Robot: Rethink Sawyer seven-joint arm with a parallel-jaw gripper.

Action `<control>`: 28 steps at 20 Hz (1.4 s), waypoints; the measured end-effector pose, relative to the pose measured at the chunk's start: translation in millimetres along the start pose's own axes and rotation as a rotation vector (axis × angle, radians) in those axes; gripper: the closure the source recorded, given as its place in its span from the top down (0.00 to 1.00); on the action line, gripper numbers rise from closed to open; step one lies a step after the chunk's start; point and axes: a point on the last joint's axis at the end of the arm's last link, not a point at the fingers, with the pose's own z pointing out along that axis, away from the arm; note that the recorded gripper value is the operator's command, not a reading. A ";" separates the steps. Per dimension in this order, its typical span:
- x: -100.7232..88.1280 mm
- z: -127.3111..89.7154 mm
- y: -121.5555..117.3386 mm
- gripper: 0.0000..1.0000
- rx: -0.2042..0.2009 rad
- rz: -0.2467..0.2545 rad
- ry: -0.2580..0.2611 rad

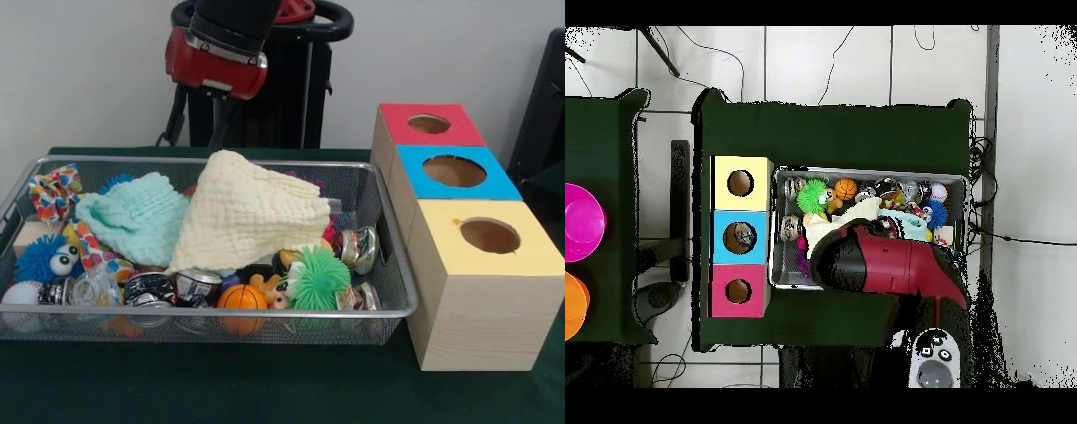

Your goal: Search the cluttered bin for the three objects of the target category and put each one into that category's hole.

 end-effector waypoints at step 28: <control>-18.0 119.7 -32.8 1.00 -0.186 0.149 -0.023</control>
